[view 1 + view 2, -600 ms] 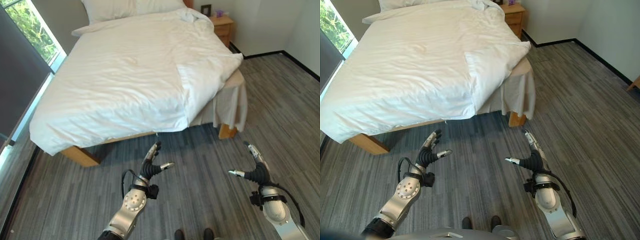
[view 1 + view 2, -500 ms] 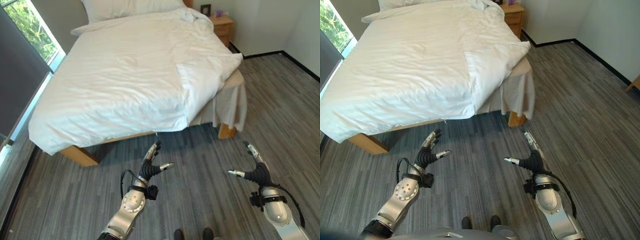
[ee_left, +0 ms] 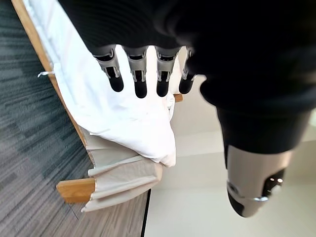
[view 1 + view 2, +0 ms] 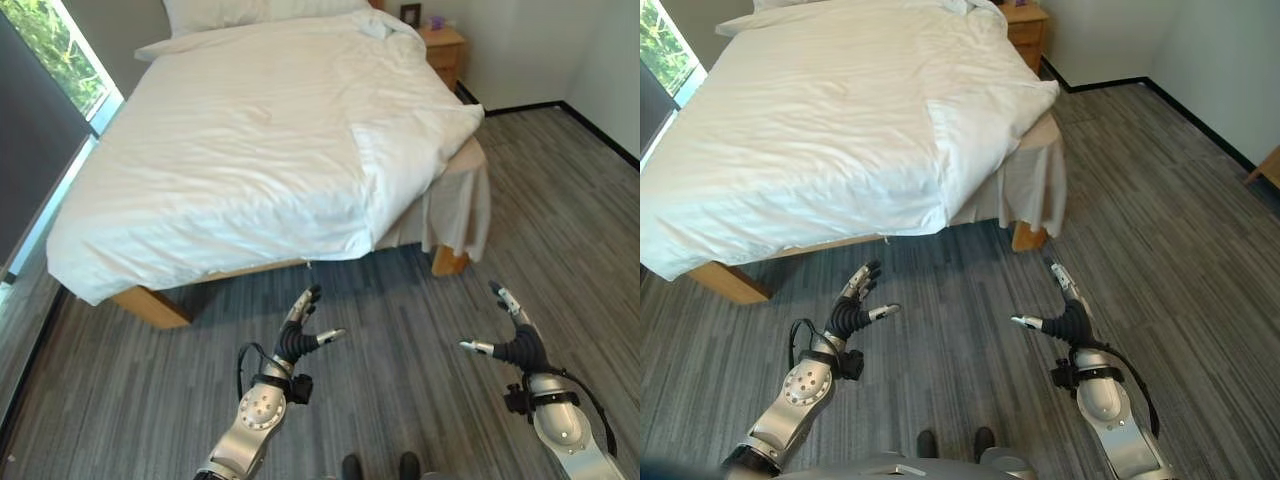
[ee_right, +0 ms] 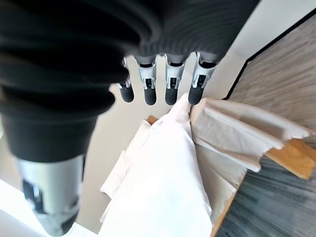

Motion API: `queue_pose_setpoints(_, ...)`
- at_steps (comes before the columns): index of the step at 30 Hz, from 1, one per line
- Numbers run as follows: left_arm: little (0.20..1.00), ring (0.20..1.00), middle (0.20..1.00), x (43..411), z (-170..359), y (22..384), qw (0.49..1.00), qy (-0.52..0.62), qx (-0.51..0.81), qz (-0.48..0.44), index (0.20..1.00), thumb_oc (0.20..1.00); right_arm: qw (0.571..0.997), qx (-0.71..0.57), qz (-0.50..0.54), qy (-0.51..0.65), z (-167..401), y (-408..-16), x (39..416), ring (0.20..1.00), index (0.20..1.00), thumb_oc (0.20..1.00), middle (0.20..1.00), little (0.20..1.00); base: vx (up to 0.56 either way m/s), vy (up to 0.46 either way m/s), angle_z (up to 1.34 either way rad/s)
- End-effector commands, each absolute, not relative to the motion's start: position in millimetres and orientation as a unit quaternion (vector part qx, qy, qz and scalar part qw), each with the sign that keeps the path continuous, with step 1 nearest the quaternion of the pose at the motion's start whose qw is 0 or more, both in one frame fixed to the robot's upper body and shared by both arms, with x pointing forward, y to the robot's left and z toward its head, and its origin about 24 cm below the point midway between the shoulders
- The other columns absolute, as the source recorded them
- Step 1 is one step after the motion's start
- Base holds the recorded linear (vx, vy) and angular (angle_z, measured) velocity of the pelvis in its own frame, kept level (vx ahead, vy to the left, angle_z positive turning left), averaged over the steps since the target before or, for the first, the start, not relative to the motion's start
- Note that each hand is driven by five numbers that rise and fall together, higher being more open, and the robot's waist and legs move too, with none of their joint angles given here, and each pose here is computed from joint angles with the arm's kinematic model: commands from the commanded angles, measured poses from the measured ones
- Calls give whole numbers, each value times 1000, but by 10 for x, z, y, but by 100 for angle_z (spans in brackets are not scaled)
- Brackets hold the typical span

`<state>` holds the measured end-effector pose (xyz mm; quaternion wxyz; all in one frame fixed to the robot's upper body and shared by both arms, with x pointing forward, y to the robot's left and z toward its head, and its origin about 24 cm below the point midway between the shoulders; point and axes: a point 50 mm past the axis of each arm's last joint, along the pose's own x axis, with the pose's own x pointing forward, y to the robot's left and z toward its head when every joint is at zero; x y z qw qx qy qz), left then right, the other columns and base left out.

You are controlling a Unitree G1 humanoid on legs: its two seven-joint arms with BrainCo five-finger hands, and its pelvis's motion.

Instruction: Making the bed.

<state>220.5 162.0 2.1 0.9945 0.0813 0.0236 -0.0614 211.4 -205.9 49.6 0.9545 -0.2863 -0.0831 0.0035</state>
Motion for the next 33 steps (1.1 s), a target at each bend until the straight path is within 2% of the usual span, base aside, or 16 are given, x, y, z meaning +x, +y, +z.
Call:
queue_pose_setpoints(1,1000,1000,1000,2359,177,1637,998,-21,44,-50,1000,1000,937,-308,9,-165,811,-2030,2167,1000,1000,1000,1000,1000,-97,-339,-60)
queue_pose_setpoints(6,1000,1000,1000,2358,189,1578,998,-25,28,-52,1000,1000,937,-304,4,-169,853,-2032,2199,1000,1000,1000,1000,1000,39,-195,-48)
queue_pose_setpoints(14,1000,1000,1000,2325,146,1351,996,-21,22,-86,1000,1000,949,-283,12,-140,735,-1995,2208,1000,1000,1000,1000,1000,473,-58,-26)
queue_pose_setpoints(23,1000,1000,1000,2341,235,1374,995,-39,26,-87,1000,1000,946,-277,77,-148,672,-1692,2272,1000,1000,1000,1000,1000,391,-5,-64)
queue_pose_setpoints(27,1000,1000,1000,2459,385,1312,989,-74,61,-109,1000,1000,950,-260,72,-155,730,-1720,2278,1000,1000,1000,1000,1000,414,34,61)
queue_pose_setpoints(33,1000,1000,1000,2504,462,1278,989,-84,37,-114,1000,1000,948,-264,61,-164,790,-1757,2291,1000,1000,1000,1000,1000,438,-88,64)
